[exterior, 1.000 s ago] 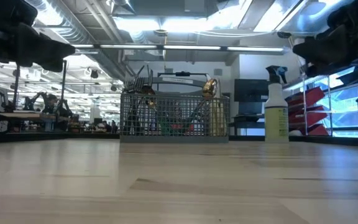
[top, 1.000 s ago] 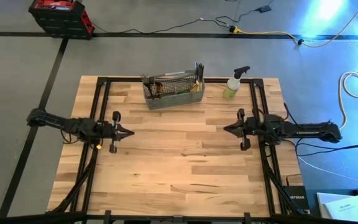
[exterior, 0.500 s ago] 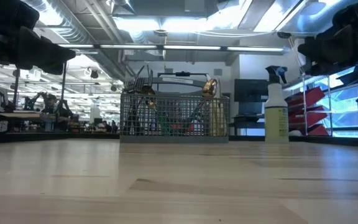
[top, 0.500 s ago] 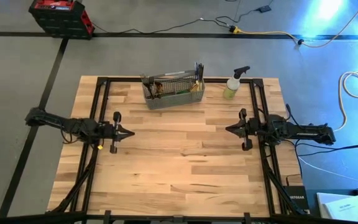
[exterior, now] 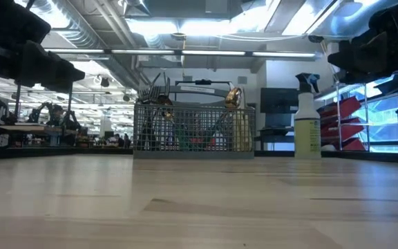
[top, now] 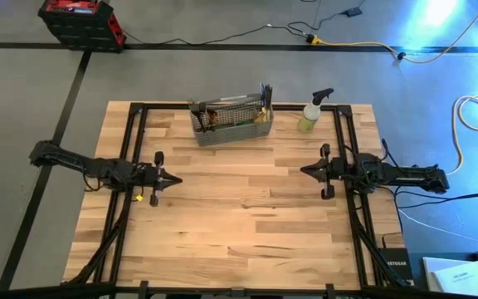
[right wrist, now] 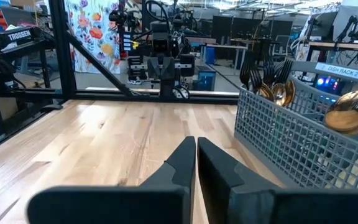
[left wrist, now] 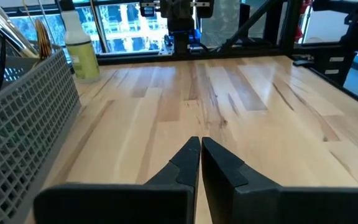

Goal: Sort silverware
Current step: Return to Home Position

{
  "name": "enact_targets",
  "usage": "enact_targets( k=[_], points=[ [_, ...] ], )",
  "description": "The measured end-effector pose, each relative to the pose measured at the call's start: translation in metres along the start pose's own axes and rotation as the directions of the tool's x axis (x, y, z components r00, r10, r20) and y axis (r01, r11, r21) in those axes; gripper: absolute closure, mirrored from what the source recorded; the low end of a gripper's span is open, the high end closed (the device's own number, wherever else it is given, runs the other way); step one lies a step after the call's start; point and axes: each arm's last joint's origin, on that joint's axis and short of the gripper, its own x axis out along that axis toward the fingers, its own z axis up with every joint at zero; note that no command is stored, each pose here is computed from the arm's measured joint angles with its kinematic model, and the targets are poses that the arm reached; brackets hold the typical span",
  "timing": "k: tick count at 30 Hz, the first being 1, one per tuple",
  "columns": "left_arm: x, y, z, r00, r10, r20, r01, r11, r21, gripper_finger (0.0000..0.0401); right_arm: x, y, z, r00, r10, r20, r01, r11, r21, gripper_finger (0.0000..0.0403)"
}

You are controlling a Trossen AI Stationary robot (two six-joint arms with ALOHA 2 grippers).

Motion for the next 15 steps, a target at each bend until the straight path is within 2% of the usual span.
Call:
enact_targets(
  k=[15],
  points=[
    [0.0000,0.0000,0.0000,1.000,0.000,0.000,0.000,1.000,-0.003,0.0401,0.0000,0.0000,0.0000,1.000,0.000,0.000,0.000,1.000,0.000,0.0402]
  ],
)
